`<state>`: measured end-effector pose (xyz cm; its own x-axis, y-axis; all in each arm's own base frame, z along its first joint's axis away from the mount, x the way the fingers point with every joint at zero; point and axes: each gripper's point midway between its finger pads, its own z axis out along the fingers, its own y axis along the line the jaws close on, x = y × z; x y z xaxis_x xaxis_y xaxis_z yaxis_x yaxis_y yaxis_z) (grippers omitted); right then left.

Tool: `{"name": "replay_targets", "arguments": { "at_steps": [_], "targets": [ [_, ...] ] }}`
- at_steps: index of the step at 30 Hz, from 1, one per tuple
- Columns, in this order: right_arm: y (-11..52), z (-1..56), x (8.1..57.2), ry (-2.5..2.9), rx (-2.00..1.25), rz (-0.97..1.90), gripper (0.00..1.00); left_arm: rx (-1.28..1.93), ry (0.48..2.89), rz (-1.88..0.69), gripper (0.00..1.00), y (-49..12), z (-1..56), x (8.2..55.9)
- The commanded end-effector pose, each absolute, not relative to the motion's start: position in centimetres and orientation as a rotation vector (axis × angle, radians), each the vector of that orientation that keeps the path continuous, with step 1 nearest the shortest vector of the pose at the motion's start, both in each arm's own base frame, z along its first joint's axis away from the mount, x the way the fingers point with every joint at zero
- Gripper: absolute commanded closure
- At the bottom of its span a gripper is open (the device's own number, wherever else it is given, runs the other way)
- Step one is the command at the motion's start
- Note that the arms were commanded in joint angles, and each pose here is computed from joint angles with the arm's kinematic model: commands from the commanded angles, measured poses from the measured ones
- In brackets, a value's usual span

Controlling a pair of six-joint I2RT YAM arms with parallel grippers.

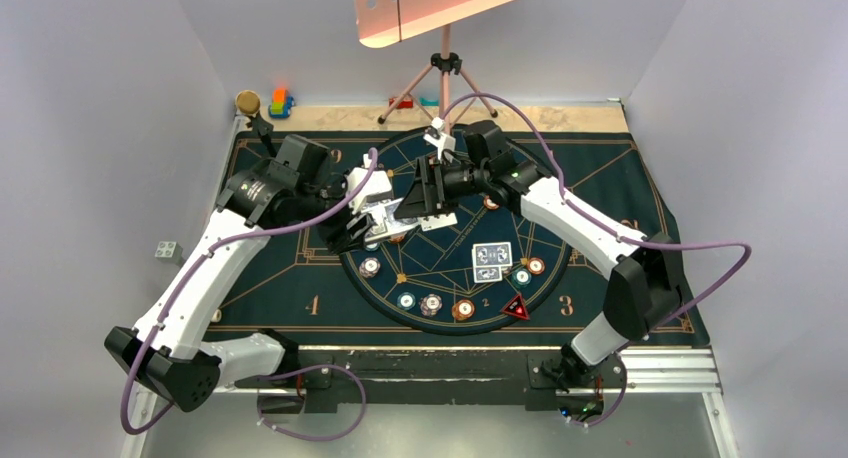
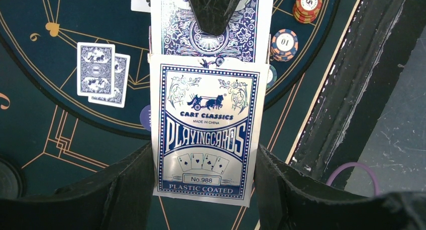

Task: Distribute texas hold em gaming equipment

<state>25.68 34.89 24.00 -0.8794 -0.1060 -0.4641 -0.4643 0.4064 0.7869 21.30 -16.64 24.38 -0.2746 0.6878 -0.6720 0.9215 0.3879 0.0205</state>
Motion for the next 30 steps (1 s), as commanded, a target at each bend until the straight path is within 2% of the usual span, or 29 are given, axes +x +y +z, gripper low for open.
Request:
{"name": "replay_targets", "arguments": {
  "at_steps": [1,4,23,30],
  "targets": [
    [34.5,25.8,26.1,2.280,-0.495,1.420,0.32,1.335,1.971,-0.516,1.00,-17.1,26.8,21.5],
    [34.1,25.7,26.4,2.286,-0.484,1.381,0.37,1.334,1.968,-0.515,1.00,-17.1,26.8,21.4],
    [32.2,27.5,27.0,2.263,-0.450,1.232,0.48,1.334,1.955,-0.517,1.00,-17.1,26.7,21.3],
    [31.5,28.0,27.2,2.255,-0.439,1.177,0.61,1.334,1.958,-0.517,1.00,-17.1,26.5,21.3]
  ]
}}
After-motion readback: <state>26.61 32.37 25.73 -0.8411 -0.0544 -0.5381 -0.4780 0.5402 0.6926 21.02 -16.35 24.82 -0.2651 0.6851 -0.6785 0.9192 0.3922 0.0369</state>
